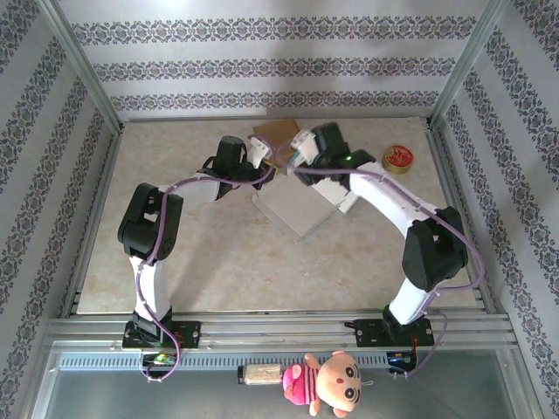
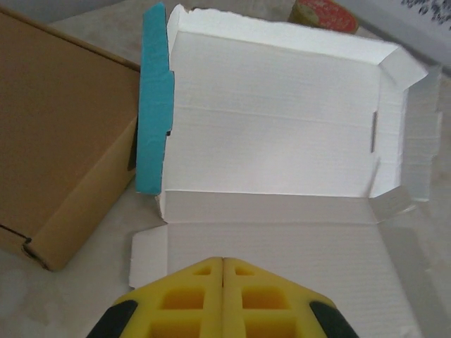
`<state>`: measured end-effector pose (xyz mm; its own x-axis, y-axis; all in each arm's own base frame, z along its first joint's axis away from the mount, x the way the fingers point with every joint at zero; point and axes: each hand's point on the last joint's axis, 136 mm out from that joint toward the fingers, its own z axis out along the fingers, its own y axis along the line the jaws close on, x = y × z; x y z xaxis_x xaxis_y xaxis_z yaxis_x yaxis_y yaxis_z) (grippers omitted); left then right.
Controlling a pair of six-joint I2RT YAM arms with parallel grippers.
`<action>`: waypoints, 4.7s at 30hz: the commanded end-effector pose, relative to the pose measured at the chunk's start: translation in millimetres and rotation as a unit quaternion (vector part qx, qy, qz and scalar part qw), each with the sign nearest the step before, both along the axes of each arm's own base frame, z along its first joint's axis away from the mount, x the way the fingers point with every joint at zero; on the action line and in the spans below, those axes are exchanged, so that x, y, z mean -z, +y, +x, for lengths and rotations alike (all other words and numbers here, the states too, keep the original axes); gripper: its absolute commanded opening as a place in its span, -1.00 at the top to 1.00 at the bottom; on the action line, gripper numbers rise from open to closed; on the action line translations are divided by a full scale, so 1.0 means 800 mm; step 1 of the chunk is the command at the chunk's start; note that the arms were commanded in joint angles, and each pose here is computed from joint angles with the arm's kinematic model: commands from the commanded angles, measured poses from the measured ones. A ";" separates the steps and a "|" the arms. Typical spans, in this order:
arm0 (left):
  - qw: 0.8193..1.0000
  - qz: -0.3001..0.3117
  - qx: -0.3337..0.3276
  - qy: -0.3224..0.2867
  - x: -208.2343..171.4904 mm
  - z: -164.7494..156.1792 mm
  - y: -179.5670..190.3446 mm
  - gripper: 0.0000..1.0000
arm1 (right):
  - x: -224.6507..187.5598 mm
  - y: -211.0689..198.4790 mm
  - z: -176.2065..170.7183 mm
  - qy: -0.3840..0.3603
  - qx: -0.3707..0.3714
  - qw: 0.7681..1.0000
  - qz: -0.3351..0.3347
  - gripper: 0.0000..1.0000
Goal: Fold the paper box
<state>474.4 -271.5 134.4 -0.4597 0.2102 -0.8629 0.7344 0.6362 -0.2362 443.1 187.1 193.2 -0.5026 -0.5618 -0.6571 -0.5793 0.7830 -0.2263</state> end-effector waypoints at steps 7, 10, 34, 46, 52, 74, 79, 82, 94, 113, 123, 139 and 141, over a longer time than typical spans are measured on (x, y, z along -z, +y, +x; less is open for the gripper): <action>0.995 -0.073 0.001 0.070 -0.061 -0.078 -0.010 0.77 | 0.053 -0.112 0.046 0.186 0.084 0.979 0.009 -0.44; 0.995 -0.062 -0.010 0.083 -0.061 -0.093 -0.002 0.73 | 0.065 -0.134 0.067 0.185 0.093 0.978 -0.023 -0.45; 0.994 -0.005 -0.045 0.100 -0.039 -0.111 0.026 0.60 | 0.106 -0.136 0.088 0.165 0.017 0.974 -0.156 0.58; 0.990 0.028 -0.103 0.094 -0.057 -0.078 0.085 0.39 | 0.042 -0.106 0.089 0.005 -0.054 0.962 -0.267 0.96; 0.986 0.028 -0.129 0.102 -0.055 -0.062 0.109 0.37 | 0.011 -0.086 0.085 -0.075 -0.074 0.948 -0.301 1.00; 0.991 0.035 0.119 -0.055 -0.034 0.008 0.054 0.33 | 0.004 -0.019 0.043 -0.219 -0.152 0.894 -0.359 1.00; 0.986 0.035 0.152 -0.053 -0.022 0.001 0.048 0.32 | 0.006 -0.005 0.037 -0.237 -0.157 0.888 -0.362 1.00; 0.985 0.038 0.160 -0.048 -0.013 0.001 0.047 0.26 | 0.008 0.002 0.033 -0.247 -0.162 0.883 -0.364 0.99; 0.981 0.095 0.161 -0.052 0.027 0.010 0.050 0.20 | 0.006 0.019 0.021 -0.291 -0.164 0.859 -0.389 0.97; 0.965 0.179 0.167 -0.098 0.029 0.010 0.088 0.15 | 0.017 0.035 0.001 -0.304 -0.176 0.839 -0.417 0.96; 0.972 0.122 0.173 -0.103 0.003 0.021 0.072 0.16 | 0.018 0.037 0.000 -0.304 -0.177 0.838 -0.416 0.96; 0.982 0.091 0.158 -0.055 0.024 0.021 0.038 0.39 | 0.021 0.052 -0.004 -0.306 -0.173 0.848 -0.397 0.95; 0.985 0.084 0.145 -0.049 0.024 0.027 0.036 0.40 | 0.024 0.053 -0.005 -0.303 -0.171 0.852 -0.392 0.95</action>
